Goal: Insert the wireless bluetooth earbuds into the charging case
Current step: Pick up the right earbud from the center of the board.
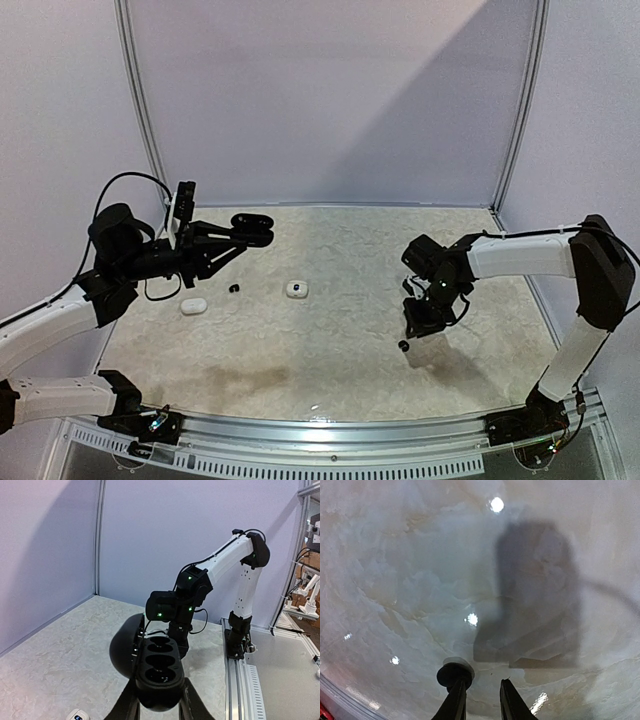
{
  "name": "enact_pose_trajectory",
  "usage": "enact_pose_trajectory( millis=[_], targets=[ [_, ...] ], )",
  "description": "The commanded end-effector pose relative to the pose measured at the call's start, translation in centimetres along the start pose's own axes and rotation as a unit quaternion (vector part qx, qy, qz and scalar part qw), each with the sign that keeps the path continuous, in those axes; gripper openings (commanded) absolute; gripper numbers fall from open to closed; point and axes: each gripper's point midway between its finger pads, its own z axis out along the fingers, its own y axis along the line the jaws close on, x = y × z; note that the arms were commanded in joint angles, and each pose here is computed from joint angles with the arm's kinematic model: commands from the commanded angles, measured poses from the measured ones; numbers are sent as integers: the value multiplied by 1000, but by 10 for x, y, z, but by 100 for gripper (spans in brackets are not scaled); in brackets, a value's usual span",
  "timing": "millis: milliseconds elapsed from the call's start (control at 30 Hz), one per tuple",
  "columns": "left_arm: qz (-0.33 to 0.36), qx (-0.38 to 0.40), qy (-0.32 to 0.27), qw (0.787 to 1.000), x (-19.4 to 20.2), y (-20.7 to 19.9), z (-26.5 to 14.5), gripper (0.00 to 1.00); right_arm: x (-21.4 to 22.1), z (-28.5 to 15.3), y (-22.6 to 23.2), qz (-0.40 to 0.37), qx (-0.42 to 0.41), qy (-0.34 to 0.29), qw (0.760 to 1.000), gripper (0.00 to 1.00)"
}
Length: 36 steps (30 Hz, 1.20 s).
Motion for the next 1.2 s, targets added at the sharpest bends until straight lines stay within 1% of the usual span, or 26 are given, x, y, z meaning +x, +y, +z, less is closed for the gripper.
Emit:
enact_pose_trajectory(
  millis=[0,300,467,767,900,1167],
  targets=[
    [13,7,-5,1000,-2,-4,0,0,10,4,1,5,-8,12,1000,24],
    [16,6,-3,1000,-1,-3,0,0,15,13,14,-5,-24,19,1000,24],
    [19,6,-4,1000,-2,-3,0,0,19,20,15,-6,-19,28,999,23],
    [19,7,-2,1000,-1,-3,0,0,20,21,11,-10,-2,26,1000,21],
    [22,8,-3,1000,-3,-3,0,0,23,24,15,-14,-7,33,999,11],
    [23,9,-1,1000,-2,-3,1,0,18,14,26,-22,-26,26,999,4]
  ],
)
